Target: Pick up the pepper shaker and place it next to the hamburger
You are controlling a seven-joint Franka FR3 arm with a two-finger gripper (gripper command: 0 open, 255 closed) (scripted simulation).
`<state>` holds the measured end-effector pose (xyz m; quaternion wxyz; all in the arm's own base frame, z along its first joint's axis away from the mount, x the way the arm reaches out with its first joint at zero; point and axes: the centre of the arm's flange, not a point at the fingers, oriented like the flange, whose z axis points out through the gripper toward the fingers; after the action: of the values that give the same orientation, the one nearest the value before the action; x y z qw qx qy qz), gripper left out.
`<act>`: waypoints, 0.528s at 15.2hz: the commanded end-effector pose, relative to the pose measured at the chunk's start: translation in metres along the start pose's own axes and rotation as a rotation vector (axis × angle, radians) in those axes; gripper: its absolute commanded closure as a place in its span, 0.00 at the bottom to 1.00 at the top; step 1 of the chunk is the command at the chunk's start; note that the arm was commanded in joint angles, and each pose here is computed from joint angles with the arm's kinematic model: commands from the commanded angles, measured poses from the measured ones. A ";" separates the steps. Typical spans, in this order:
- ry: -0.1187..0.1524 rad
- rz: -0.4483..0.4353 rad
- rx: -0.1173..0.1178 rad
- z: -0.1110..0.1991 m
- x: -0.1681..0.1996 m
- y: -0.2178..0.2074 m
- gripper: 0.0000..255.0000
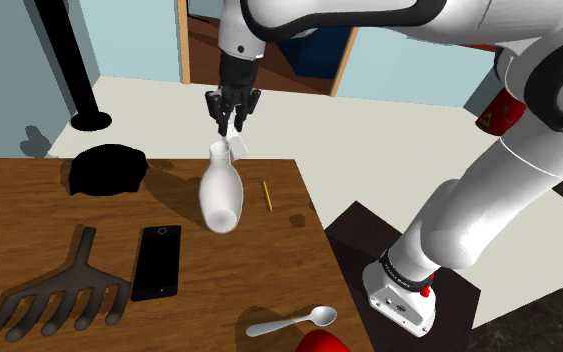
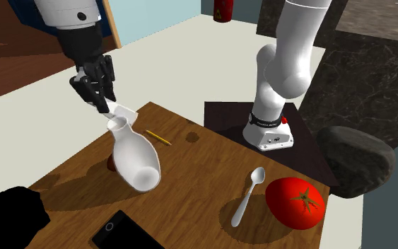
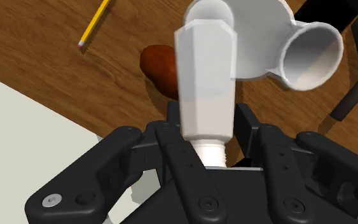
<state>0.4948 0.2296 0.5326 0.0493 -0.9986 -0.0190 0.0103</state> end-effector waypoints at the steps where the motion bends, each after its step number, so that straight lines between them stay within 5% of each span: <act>1: 0.000 0.000 0.000 0.002 0.028 -0.002 1.00; 8: 0.000 0.000 0.000 0.000 0.120 -0.007 1.00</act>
<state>0.6004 0.2419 0.5315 0.0494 -0.9985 -0.0192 0.0103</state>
